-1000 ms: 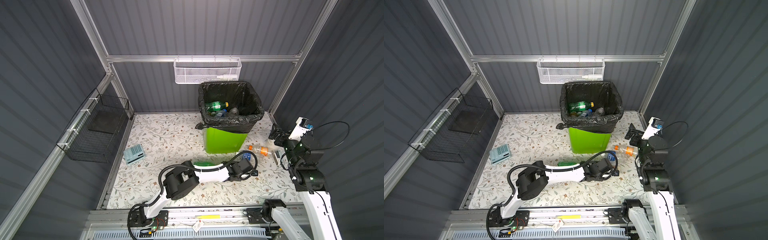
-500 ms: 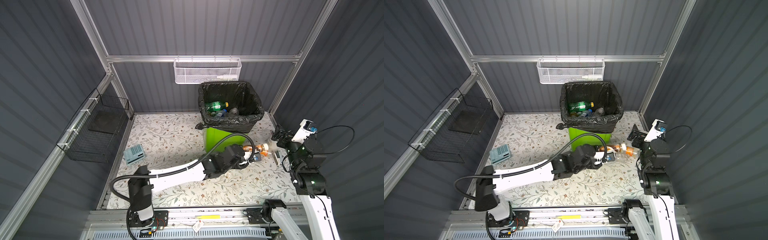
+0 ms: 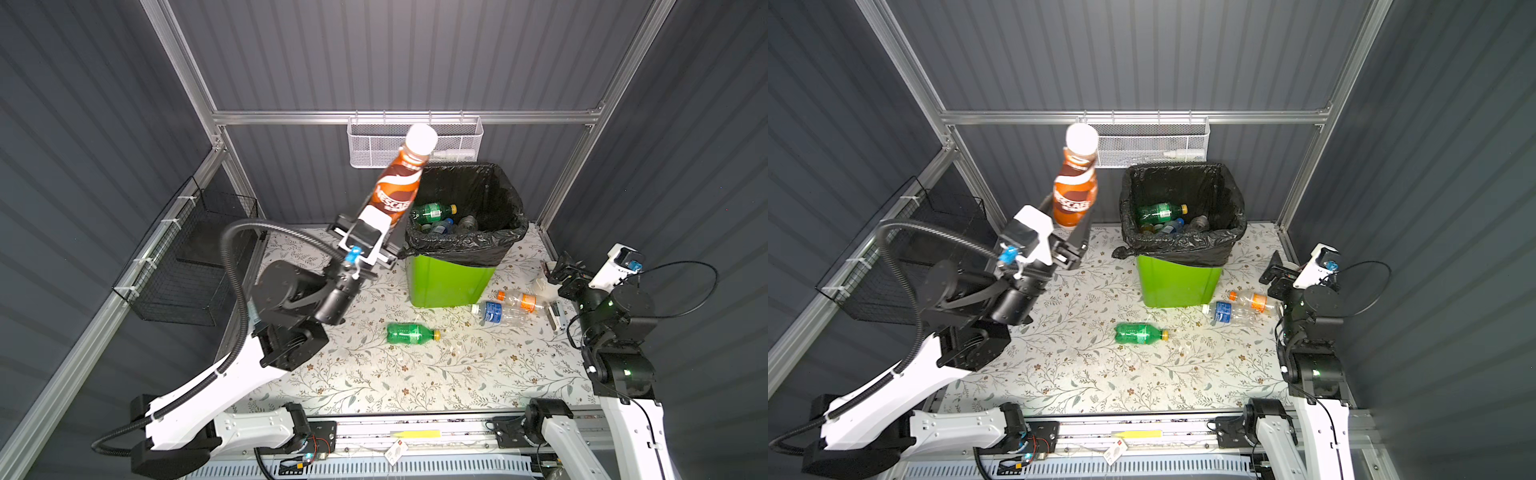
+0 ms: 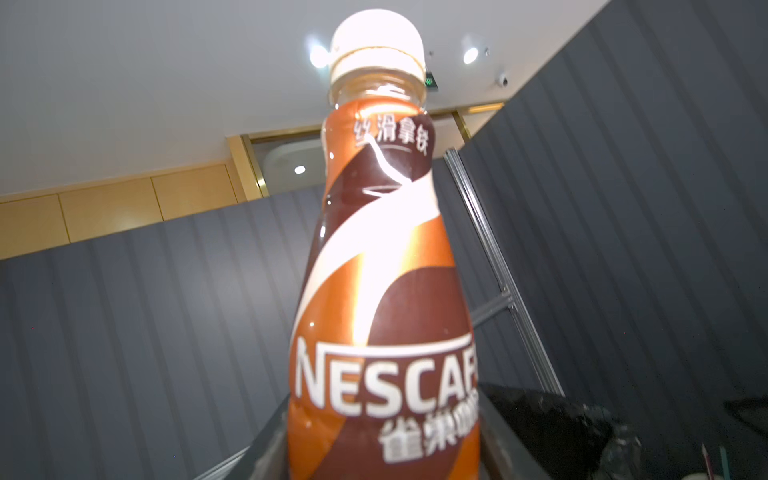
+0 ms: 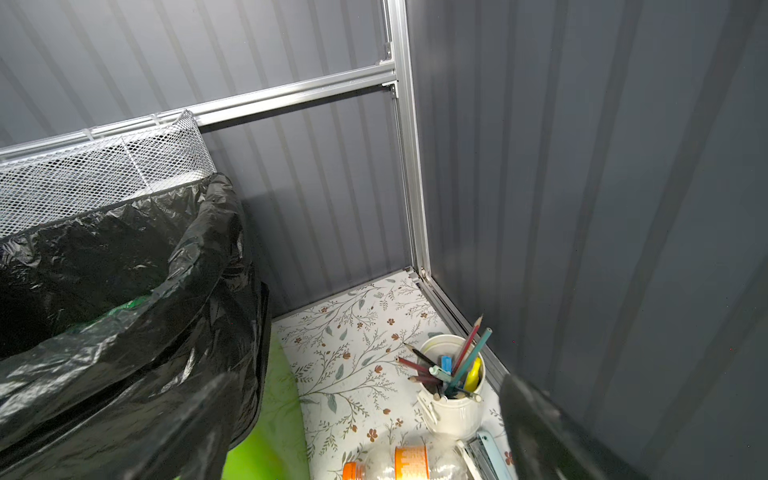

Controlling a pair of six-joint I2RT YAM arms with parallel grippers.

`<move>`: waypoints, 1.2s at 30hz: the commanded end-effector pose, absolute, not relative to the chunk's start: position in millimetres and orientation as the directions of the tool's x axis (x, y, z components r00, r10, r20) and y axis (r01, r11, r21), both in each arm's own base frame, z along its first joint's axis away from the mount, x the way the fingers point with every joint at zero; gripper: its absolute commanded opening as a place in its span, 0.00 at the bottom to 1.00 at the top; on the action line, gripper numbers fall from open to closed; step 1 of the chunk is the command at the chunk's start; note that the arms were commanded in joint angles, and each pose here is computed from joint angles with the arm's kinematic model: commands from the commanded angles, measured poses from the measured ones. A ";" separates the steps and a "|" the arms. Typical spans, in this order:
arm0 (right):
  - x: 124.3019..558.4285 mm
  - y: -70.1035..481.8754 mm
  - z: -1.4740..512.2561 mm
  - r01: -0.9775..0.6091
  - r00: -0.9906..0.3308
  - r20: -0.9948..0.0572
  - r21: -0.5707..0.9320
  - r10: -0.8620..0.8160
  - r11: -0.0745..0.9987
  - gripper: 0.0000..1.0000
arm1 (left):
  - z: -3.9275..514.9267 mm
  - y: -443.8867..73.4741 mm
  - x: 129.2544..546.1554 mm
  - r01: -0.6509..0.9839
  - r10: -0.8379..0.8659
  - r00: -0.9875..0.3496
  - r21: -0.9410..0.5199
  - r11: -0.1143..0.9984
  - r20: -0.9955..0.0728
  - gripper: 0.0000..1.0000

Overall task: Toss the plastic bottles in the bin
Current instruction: 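Open the left gripper to drop the Nescafe bottle into the bin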

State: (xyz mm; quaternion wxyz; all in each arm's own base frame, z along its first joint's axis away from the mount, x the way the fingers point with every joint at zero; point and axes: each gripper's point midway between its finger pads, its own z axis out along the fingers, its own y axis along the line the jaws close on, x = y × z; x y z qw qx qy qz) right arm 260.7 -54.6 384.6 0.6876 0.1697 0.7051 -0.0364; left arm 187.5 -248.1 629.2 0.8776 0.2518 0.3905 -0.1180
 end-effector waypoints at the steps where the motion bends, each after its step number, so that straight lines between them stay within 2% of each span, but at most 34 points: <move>1: 260.2 -52.9 387.9 0.273 0.028 -0.977 0.211 0.211 0.939 0.99 | 625.9 -270.7 201.3 0.430 -0.047 0.674 0.340 0.836 -0.737 0.49; 3: 261.1 -51.0 386.8 0.262 0.024 -0.975 0.217 0.219 0.940 0.99 | 605.1 -294.9 245.1 0.530 -0.074 0.569 0.296 0.795 -0.819 0.50; 5: 262.4 -48.9 384.5 0.250 0.021 -0.972 0.231 0.233 0.940 0.99 | 571.0 -328.2 299.5 0.682 -0.088 0.376 0.211 0.700 -0.922 0.54; 7: 262.7 -47.2 380.4 0.242 0.016 -0.967 0.251 0.254 0.937 0.99 | 525.5 -376.6 339.2 0.774 0.040 0.197 0.181 0.607 -0.979 0.64; 9: 259.9 -46.9 376.6 0.242 0.017 -0.965 0.260 0.264 0.935 0.99 | 486.8 -408.9 365.5 0.812 0.182 0.054 0.149 0.564 -0.982 0.85; 12: 248.6 -54.9 374.3 0.288 0.037 -0.969 0.243 0.243 0.926 0.99 | 505.2 -403.8 369.2 0.789 0.183 0.075 0.171 0.591 -0.980 1.00; 16: 238.7 -60.7 374.0 0.321 0.049 -0.974 0.225 0.221 0.920 0.99 | 551.7 -359.6 348.3 0.689 0.001 0.270 0.194 0.698 -0.963 1.00; 18: 239.5 -59.6 372.2 0.315 0.048 -0.972 0.234 0.230 0.920 0.99 | 554.1 -341.0 341.4 0.646 -0.009 0.304 0.199 0.737 -0.953 1.00; 25: 252.1 -45.3 370.6 0.232 0.026 -0.966 0.258 0.259 0.938 0.99 | 549.7 -298.6 337.8 0.516 0.037 0.304 0.197 0.833 -0.952 1.00; 29: 263.2 -18.4 363.1 0.084 -0.033 -0.964 0.260 0.263 0.962 0.99 | 532.7 -272.6 341.0 0.414 0.065 0.280 0.182 0.892 -0.958 1.00; 33: 274.2 13.3 342.6 -0.055 -0.132 -0.953 0.280 0.271 0.958 0.99 | 499.1 -249.3 354.0 0.303 0.120 0.190 0.174 0.937 -0.974 1.00; 36: 278.3 43.0 330.5 -0.133 -0.168 -0.965 0.224 0.201 0.965 0.99 | 467.3 -227.7 368.3 0.224 0.139 0.084 0.154 0.962 -0.987 1.00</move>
